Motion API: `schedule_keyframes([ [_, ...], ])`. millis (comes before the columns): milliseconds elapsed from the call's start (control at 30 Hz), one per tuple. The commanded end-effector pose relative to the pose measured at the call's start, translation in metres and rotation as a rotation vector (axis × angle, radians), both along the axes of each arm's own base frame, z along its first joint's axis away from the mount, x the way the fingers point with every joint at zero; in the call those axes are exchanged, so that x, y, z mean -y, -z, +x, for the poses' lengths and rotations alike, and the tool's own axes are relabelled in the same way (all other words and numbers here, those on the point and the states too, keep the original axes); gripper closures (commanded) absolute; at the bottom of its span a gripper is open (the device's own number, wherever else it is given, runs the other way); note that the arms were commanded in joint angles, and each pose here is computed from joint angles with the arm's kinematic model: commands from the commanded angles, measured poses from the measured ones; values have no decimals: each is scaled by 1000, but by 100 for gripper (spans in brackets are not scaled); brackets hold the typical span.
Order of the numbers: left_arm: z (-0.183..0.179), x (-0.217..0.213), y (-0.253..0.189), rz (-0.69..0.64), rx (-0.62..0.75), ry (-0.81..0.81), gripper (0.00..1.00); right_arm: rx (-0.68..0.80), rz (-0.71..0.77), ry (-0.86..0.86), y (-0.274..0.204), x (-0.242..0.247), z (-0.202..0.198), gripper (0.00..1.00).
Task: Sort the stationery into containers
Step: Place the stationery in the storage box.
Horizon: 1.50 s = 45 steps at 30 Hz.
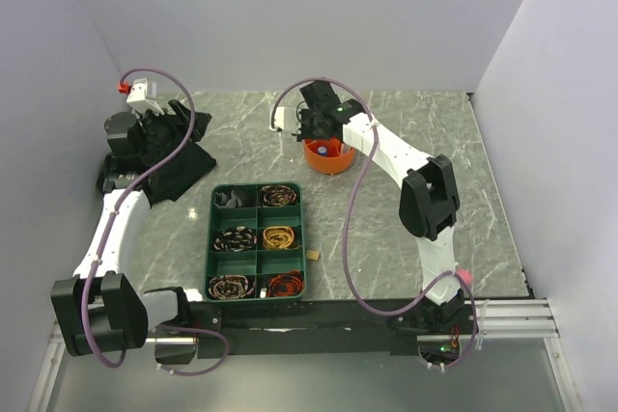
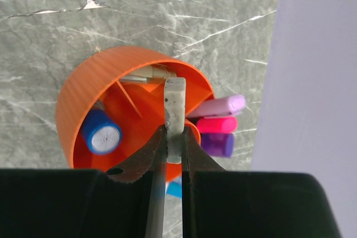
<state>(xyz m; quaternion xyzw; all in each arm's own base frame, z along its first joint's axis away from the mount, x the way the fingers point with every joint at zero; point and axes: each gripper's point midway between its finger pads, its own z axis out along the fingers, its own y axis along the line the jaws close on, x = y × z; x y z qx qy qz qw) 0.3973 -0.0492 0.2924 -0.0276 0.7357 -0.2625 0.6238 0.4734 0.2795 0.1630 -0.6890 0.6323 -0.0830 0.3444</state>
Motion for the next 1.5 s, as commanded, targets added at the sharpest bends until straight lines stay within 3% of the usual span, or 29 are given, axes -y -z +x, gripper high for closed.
schedule_keyframes([
  [0, 5, -3, -12, -1, 30, -5, 23, 64, 33, 13, -11, -6, 20, 95],
  [100, 7, -3, -11, 2, 24, -3, 23, 66, 27, 20, -7, -5, 23, 91],
  [233, 10, -4, -10, 5, 22, -7, 23, 94, 28, 61, -8, 1, 26, 72],
  [333, 13, -5, -11, 1, 28, -8, 23, 117, 25, 83, -11, 7, 26, 66],
  [1233, 11, 0, -12, -5, 45, 19, 21, 194, 45, 139, -65, 37, 10, 64],
  [1467, 8, 41, 10, 20, -2, 169, 22, 175, 157, 227, -80, 40, 5, 64],
])
